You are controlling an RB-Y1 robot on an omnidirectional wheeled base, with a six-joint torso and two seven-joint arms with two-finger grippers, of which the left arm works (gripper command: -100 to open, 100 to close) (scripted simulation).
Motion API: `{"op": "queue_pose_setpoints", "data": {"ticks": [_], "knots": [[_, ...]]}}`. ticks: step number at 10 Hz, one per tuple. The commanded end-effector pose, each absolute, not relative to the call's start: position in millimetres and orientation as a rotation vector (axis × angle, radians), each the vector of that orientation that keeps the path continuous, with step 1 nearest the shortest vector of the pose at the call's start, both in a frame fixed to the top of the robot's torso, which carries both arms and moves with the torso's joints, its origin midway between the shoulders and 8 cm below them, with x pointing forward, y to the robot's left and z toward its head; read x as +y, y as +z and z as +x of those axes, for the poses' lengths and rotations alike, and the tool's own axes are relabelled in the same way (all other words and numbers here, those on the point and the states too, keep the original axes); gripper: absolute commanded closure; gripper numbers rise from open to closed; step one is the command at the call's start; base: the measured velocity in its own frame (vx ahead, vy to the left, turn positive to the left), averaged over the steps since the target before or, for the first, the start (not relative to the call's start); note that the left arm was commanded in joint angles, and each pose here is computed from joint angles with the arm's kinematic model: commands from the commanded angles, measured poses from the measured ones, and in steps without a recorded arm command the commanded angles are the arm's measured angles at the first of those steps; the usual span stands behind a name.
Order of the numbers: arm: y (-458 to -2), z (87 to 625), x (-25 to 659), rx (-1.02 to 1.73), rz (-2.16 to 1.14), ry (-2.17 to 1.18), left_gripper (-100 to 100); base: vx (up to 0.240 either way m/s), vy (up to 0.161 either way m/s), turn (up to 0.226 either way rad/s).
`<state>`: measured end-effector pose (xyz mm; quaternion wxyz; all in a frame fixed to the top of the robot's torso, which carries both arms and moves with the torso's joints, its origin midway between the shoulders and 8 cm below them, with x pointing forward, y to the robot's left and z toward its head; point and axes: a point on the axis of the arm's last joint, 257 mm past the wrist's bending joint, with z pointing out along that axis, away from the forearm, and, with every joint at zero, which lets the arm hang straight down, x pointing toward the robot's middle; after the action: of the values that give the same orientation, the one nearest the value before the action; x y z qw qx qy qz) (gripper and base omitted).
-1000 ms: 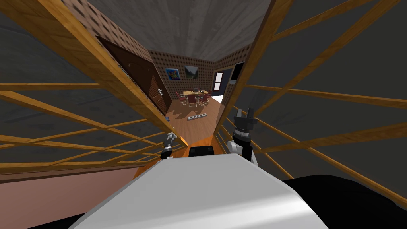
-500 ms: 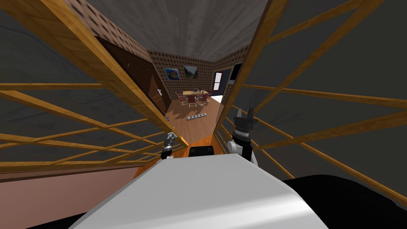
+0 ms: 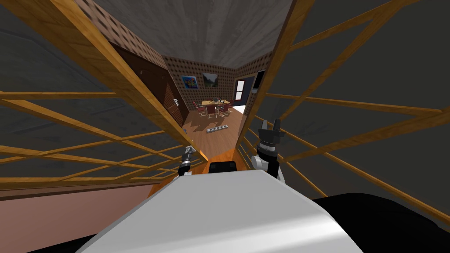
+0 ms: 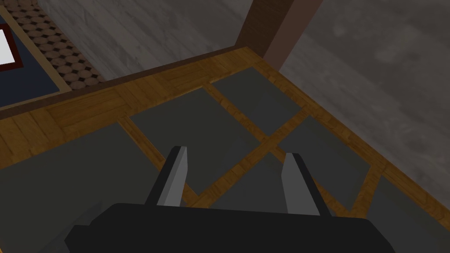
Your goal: Pull the door open
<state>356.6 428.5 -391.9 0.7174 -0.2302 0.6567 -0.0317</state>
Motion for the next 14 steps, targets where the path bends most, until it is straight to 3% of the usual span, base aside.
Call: {"op": "queue_pose_setpoints", "data": {"ticks": [1,14], "knots": [[-393.4,357.6,425.4,1.447,-0.537,-0.103,100,-0.028,0.004,-0.018],[-390.5,367.4,424.9,1.324,-0.793,-0.389,100,-0.032,0.006,-0.023]]}}
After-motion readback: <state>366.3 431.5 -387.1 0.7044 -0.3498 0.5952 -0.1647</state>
